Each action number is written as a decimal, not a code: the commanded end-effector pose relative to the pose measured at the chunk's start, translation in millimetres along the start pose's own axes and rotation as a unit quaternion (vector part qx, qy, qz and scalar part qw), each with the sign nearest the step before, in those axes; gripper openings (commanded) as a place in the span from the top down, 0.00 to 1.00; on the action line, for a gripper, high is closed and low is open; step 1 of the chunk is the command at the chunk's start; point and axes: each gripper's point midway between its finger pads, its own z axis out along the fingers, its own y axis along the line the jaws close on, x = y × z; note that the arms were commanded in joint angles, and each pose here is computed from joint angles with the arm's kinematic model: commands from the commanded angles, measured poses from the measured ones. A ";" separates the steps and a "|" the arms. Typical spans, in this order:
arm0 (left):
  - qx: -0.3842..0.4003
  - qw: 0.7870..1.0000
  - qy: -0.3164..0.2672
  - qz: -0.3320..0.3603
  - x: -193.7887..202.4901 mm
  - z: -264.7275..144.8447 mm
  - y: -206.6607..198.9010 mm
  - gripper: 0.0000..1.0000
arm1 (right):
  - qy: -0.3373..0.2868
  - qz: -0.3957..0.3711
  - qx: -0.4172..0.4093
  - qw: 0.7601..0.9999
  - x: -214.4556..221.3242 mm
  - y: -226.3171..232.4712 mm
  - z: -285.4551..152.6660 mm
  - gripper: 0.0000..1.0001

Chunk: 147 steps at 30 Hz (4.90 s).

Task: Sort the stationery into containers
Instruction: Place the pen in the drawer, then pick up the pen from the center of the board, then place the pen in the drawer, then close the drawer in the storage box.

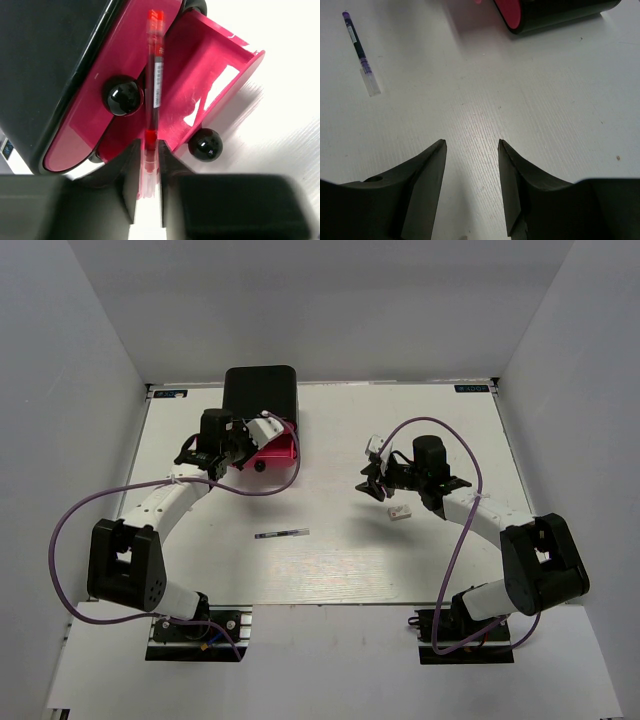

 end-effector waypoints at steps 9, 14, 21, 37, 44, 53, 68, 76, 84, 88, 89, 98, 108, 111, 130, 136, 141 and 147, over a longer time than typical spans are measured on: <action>-0.036 0.999 -0.016 0.014 -14.9 -7.3 21.3 0.50 | -0.021 -0.024 0.002 0.999 -11.7 -1.7 -2.3 0.47; -0.060 0.997 -0.037 0.009 -29.4 -16.1 33.1 0.49 | -0.022 -0.033 -0.010 0.999 -11.8 2.0 -3.0 0.44; -0.107 0.983 -0.100 -0.111 -68.1 -72.4 36.8 0.35 | -0.047 -0.102 -0.201 0.973 -20.1 53.6 0.0 0.10; -0.176 0.762 -0.124 -0.611 14.7 -151.4 -48.8 0.01 | 0.032 -0.161 -0.414 0.895 -4.0 158.5 105.1 0.63; -0.189 0.747 -0.099 -0.629 37.0 -159.5 -65.1 0.01 | 0.088 -0.123 -0.314 0.937 -0.7 147.9 147.2 0.52; -0.193 0.744 -0.088 -0.634 44.2 -164.3 -71.0 0.01 | 0.126 -0.100 -0.277 0.947 11.8 158.7 171.4 0.50; -0.195 0.727 -0.091 -0.652 52.4 -165.3 -78.5 0.01 | 0.192 -0.106 -0.235 0.947 41.1 148.8 157.9 1.00; -0.184 0.720 -0.097 -0.662 53.6 -157.9 -83.4 0.01 | 0.052 -0.145 -0.177 0.972 -87.6 96.2 143.9 1.00; -0.173 0.718 -0.109 -0.665 47.1 -152.2 -81.2 0.01 | -0.045 -0.199 -0.121 0.971 -163.3 52.8 141.2 1.00; -0.174 0.721 -0.106 -0.662 47.4 -150.3 -80.5 0.01 | -0.072 -0.221 -0.102 0.967 -179.8 41.4 152.2 1.00; -0.174 0.721 -0.106 -0.662 47.4 -150.3 -80.5 0.01 | -0.080 -0.226 -0.093 0.966 -183.0 37.2 157.8 1.00; -0.169 0.722 -0.106 -0.662 46.3 -150.0 -81.7 0.01 | -0.122 -0.242 -0.048 0.961 -209.6 6.6 200.1 1.00; -0.170 0.725 -0.105 -0.659 46.2 -148.7 -80.9 0.01 | -0.085 -0.230 -0.050 0.968 -164.1 1.9 221.2 0.95; -0.166 0.730 -0.103 -0.655 42.1 -148.6 -78.9 0.01 | -0.078 -0.232 -0.044 0.969 -156.4 -3.1 225.2 0.90; -0.145 0.729 -0.120 -0.658 33.9 -122.8 -74.6 0.27 | -0.096 -0.198 -0.065 0.973 -158.3 10.5 180.4 1.00; -0.122 0.734 -0.120 -0.658 38.7 -86.5 -79.3 0.87 | -0.137 -0.146 0.053 0.978 -166.1 -13.7 117.8 1.00; -0.118 0.734 -0.112 -0.659 42.8 -61.4 -77.9 0.87 | -0.060 -0.091 0.082 0.991 -114.8 -27.2 100.3 1.00; -0.148 0.725 -0.100 -0.665 51.4 -33.9 -62.8 0.87 | -0.038 -0.073 0.098 0.992 -82.7 -29.0 69.4 1.00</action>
